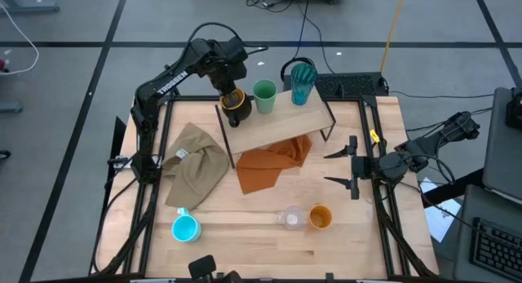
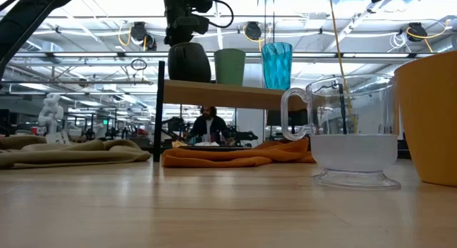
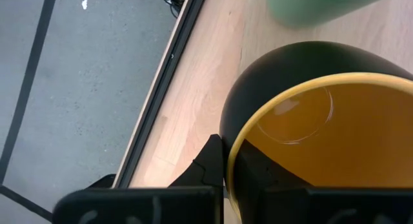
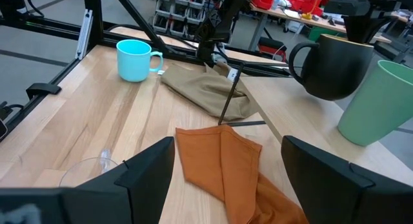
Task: Stack small to large cups/mugs on shelf
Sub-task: Put the black mug on the shelf
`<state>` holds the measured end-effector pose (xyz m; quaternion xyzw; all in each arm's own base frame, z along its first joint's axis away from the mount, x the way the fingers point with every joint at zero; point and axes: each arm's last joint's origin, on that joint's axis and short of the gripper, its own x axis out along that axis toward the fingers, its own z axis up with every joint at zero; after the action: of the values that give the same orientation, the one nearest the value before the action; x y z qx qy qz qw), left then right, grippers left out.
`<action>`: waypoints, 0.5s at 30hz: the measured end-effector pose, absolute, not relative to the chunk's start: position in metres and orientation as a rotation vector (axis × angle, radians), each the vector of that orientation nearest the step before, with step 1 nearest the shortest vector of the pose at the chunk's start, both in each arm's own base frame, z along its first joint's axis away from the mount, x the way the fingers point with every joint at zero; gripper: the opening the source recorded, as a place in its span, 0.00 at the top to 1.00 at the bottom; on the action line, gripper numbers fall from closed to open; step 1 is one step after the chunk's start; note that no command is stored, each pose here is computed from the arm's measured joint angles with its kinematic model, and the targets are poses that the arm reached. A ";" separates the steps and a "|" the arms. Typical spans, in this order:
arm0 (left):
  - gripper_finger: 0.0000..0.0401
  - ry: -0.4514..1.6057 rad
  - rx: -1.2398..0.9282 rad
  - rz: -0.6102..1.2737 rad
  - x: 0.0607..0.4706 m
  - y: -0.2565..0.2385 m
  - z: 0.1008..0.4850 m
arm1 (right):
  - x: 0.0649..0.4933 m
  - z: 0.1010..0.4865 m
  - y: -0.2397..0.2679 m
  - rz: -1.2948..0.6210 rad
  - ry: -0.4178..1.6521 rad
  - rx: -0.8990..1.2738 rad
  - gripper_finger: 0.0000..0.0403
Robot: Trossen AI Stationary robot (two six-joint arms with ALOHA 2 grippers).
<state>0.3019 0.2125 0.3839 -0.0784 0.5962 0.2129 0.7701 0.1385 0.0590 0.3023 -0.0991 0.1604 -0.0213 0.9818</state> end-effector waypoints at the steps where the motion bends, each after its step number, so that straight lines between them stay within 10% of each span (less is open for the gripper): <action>1: 0.97 1.293 -0.170 0.462 0.302 0.213 0.384 | 0.138 0.302 0.059 -0.043 0.323 -0.199 0.32; 15: 0.97 1.289 -0.181 0.434 0.303 0.212 0.383 | 0.138 0.302 0.059 -0.042 0.323 -0.199 0.32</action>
<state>0.3030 0.2115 0.3827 -0.0836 0.5952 0.2005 0.7737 0.1385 0.0590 0.3023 -0.0990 0.1607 -0.0211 0.9818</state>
